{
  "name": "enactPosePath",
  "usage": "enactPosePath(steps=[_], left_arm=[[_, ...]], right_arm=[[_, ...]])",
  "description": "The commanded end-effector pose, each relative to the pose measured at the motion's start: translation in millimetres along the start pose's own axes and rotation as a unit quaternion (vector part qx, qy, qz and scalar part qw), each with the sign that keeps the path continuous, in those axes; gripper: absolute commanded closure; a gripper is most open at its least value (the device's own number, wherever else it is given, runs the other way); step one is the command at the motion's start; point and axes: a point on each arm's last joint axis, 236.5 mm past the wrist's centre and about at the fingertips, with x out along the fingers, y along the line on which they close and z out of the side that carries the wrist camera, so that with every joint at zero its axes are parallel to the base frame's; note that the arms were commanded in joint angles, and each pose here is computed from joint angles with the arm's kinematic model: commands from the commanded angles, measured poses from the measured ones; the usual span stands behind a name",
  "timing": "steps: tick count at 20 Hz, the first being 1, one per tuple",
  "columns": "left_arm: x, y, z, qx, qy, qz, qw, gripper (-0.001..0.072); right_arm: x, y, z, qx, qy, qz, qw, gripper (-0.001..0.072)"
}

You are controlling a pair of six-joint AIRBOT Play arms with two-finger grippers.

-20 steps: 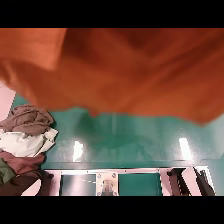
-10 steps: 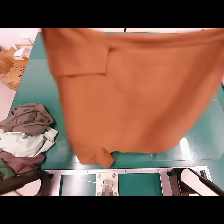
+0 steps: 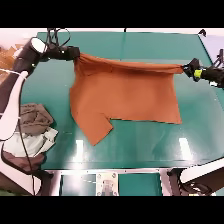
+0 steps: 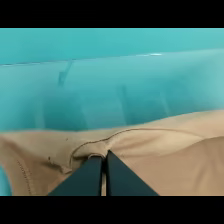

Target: Fold the shirts.

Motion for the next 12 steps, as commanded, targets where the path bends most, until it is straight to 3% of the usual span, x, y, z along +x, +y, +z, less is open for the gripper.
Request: enactPosePath(steps=[1,5,12], left_arm=[[25,20,-19,-0.004,0.012,0.016,1.0,0.0684],[18,35,-67,0.035,0.116,0.036,0.992,0.0684],[-2,45,-124,0.038,0.24,0.033,0.969,0.0684]], right_arm=[[28,-24,1,0.016,0.015,0.004,1.0,0.0698],[14,-44,-28,-0.005,0.086,-0.016,0.996,0.0698],[-4,-83,-67,-0.023,0.174,-0.089,0.981,0.0699]])
